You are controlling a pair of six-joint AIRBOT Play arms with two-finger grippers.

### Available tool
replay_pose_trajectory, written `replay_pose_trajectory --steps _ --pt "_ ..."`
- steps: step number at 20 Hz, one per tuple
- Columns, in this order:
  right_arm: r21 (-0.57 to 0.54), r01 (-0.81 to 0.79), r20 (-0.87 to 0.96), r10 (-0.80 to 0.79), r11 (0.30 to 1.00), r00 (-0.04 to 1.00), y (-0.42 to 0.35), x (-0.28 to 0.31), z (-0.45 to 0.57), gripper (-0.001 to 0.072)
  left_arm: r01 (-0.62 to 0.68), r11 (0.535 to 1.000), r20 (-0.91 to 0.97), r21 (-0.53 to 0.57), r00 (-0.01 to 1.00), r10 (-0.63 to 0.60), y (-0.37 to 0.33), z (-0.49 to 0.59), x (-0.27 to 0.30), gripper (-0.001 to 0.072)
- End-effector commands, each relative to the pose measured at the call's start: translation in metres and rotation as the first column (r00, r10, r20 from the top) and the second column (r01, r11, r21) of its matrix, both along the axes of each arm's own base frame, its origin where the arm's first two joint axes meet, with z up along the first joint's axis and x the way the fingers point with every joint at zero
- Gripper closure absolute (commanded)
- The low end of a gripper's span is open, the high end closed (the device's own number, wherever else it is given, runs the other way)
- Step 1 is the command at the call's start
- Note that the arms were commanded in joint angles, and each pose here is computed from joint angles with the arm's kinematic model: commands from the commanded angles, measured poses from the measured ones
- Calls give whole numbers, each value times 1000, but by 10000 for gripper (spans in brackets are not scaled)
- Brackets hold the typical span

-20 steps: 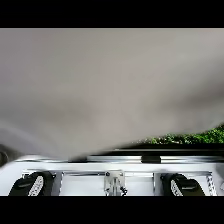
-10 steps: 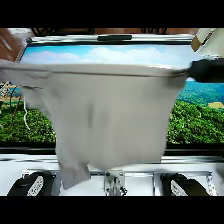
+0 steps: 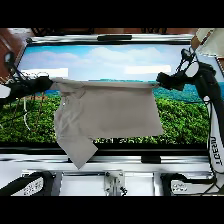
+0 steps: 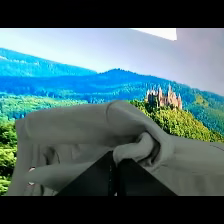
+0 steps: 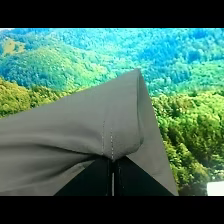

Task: Fold the shirts.

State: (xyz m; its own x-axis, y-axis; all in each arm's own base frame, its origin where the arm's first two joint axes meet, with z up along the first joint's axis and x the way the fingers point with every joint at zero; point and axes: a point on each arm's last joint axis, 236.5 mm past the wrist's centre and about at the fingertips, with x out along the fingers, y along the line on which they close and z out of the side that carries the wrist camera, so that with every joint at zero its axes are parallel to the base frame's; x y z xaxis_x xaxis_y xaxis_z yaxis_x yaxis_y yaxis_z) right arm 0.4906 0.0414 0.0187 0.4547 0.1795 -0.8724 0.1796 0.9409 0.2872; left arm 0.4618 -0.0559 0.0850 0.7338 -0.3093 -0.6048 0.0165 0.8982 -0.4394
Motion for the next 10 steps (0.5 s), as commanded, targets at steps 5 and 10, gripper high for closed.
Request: replay_pose_trajectory --steps 5,10 --pt "-34 -132 -68 130 991 989 1 -15 12 206 94 989 -342 -118 931 -129 -1 -49 -43 276" --pt "-232 -154 -366 60 961 929 -92 -110 37 207 31 992 -732 -125 671 -113 85 -67 -173 176"
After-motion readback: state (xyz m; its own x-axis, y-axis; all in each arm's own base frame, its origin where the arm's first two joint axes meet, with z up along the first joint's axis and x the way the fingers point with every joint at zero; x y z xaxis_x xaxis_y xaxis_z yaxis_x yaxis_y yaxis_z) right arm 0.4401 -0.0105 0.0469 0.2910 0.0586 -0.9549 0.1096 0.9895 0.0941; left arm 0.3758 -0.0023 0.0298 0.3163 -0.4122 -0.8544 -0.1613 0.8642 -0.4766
